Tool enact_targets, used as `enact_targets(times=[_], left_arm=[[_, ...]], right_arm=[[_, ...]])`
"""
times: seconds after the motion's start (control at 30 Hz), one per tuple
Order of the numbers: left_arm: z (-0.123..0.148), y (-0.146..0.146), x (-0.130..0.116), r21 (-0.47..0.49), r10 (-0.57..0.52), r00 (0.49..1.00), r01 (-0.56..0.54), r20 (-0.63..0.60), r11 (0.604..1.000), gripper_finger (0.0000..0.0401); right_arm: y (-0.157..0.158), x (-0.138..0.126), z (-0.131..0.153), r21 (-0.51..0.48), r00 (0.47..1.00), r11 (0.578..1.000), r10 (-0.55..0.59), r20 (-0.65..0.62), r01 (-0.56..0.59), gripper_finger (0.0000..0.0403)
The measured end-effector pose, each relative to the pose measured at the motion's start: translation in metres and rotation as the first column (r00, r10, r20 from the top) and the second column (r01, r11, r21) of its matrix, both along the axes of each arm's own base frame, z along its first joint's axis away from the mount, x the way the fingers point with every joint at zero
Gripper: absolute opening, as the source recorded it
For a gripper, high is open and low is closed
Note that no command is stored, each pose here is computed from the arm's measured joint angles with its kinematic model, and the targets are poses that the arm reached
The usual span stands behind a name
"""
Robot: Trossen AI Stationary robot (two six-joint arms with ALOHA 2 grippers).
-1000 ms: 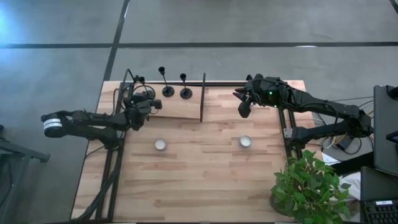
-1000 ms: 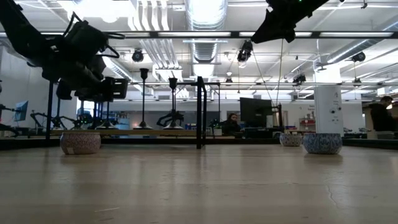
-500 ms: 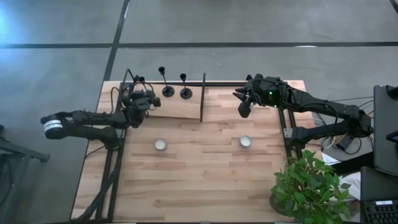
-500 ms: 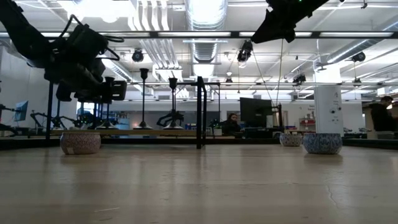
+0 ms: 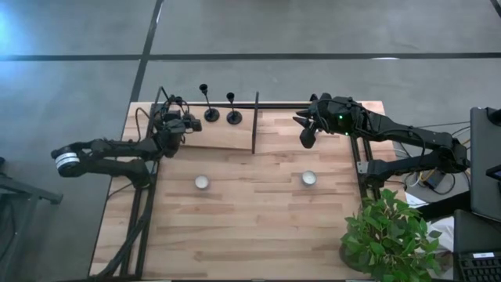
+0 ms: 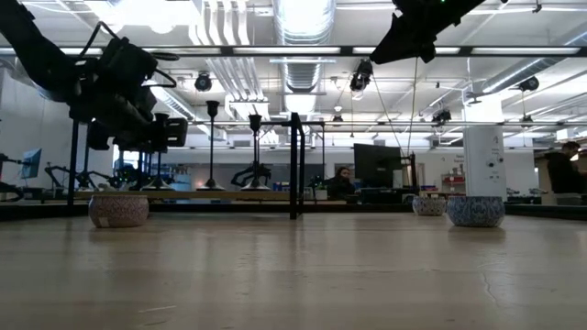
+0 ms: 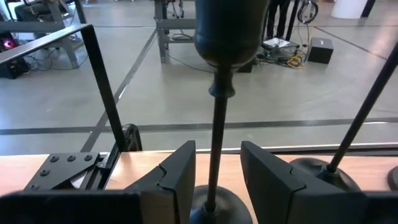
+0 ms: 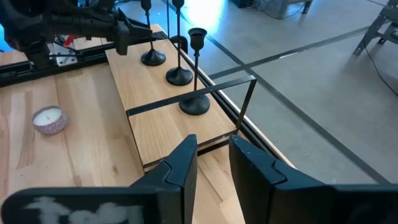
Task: Pick & Place candle stick holders
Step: Align the black candle holder with the black candle holders on the shelf
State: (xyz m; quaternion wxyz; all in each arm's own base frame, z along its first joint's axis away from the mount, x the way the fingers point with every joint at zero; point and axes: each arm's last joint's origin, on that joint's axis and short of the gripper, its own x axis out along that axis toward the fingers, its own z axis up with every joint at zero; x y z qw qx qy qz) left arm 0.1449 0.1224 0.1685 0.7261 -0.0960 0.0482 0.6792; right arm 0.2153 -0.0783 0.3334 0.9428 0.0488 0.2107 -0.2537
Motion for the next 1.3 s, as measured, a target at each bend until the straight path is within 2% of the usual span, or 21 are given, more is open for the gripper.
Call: enact_targets(times=[0.2, 0.5, 1.3], left_arm=[[0.0007, 0.0031, -0.0021, 0.003, 0.007, 1.0, -0.007, -0.007, 1.0, 0.0111], [0.0006, 0.0037, -0.0025, 0.004, 0.007, 1.0, -0.007, -0.02, 1.0, 0.0017], [0.0035, 0.0066, -0.0038, 0.027, 0.019, 1.0, -0.018, -0.019, 0.999, 0.0014]], right_arm=[[0.0, 0.0, 0.0, 0.0, 1.0, 1.0, 0.0, 0.0, 0.0, 0.0073], [0.0, 0.0, 0.0, 0.0, 1.0, 1.0, 0.0, 0.0, 0.0, 0.0063], [0.0001, 0.0, 0.0, 0.0, 1.0, 1.0, 0.0, 0.0, 0.0, 0.009]])
